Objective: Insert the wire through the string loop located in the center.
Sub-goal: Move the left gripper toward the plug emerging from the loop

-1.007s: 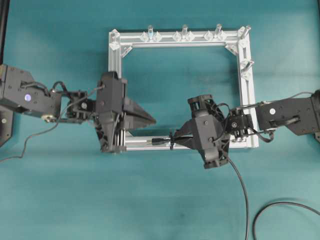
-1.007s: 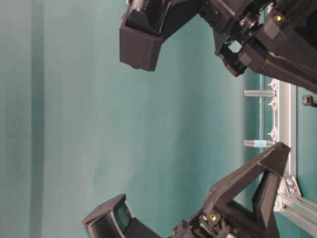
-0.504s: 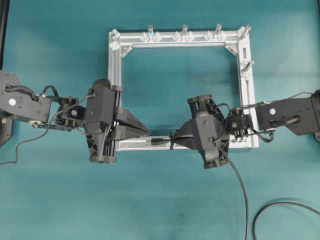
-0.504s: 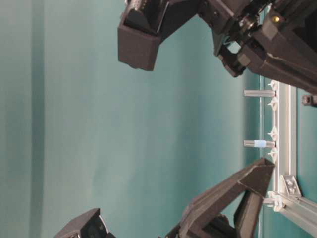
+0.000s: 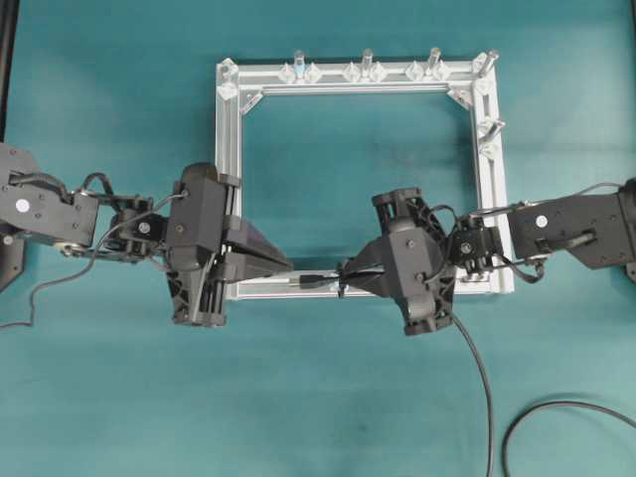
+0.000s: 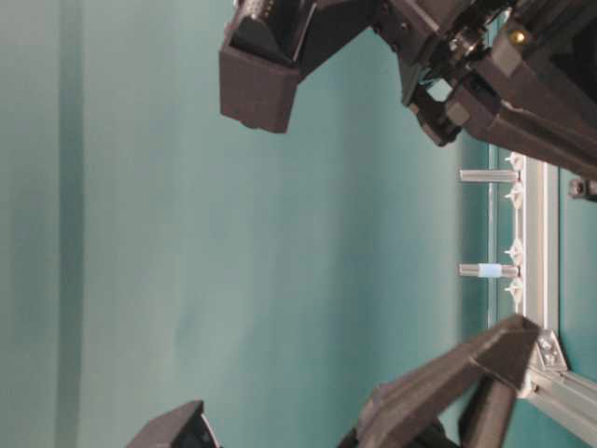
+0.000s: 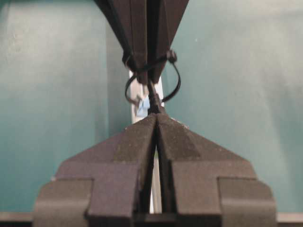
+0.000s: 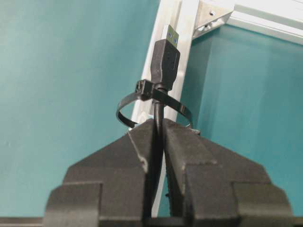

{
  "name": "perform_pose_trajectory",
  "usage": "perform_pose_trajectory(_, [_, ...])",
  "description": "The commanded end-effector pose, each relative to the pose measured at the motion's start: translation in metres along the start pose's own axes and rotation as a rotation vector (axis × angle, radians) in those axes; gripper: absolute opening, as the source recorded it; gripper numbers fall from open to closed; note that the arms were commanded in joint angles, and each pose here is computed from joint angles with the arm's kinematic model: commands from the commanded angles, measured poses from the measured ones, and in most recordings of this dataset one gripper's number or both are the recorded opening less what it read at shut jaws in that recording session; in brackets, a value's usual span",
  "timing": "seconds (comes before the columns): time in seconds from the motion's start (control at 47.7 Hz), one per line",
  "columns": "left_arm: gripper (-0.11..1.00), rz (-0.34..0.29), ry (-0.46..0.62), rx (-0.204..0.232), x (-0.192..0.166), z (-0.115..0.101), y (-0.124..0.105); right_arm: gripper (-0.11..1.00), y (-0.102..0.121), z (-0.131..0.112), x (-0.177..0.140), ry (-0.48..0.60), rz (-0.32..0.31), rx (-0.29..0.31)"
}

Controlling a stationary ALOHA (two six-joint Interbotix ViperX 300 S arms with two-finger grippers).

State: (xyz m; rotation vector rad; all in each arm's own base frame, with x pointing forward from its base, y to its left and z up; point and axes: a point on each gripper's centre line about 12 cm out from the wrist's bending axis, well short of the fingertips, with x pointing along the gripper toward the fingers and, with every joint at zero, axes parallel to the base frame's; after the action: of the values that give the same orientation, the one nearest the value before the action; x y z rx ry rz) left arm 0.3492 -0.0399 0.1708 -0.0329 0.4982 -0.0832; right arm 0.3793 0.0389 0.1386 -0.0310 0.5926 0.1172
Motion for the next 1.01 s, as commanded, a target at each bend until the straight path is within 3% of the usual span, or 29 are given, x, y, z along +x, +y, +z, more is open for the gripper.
perform_pose_trajectory(0.0, [0.0,-0.006,-0.01,0.002,-0.001,0.003,-0.002,0.07,-0.001,0.009,-0.002,-0.034,-0.001,-0.001])
perform_pose_trajectory(0.147, [0.01,-0.004,0.003,0.0,-0.002,0.002,-0.001,0.07,-0.001,0.009,-0.002,-0.032,-0.001,-0.001])
perform_pose_trajectory(0.189, [0.05,-0.004,0.006,0.0,-0.002,0.002,-0.001,0.07,-0.001,0.01,-0.002,-0.035,-0.001,-0.001])
perform_pose_trajectory(0.378, [0.54,-0.006,0.017,0.002,-0.001,0.004,-0.002,0.07,-0.001,0.011,-0.002,-0.037,-0.001,-0.001])
perform_pose_trajectory(0.483, [0.75,-0.005,0.022,-0.001,0.0,0.004,-0.002,0.07,-0.001,0.01,-0.002,-0.035,-0.001,-0.001])
perform_pose_trajectory(0.776, [0.77,-0.006,0.026,0.0,0.006,0.004,-0.002,0.07,-0.001,0.009,-0.002,-0.034,-0.001,-0.001])
perform_pose_trajectory(0.986, [0.77,-0.006,0.072,0.006,0.048,0.001,-0.004,0.07,0.0,0.011,-0.002,-0.035,0.0,-0.003])
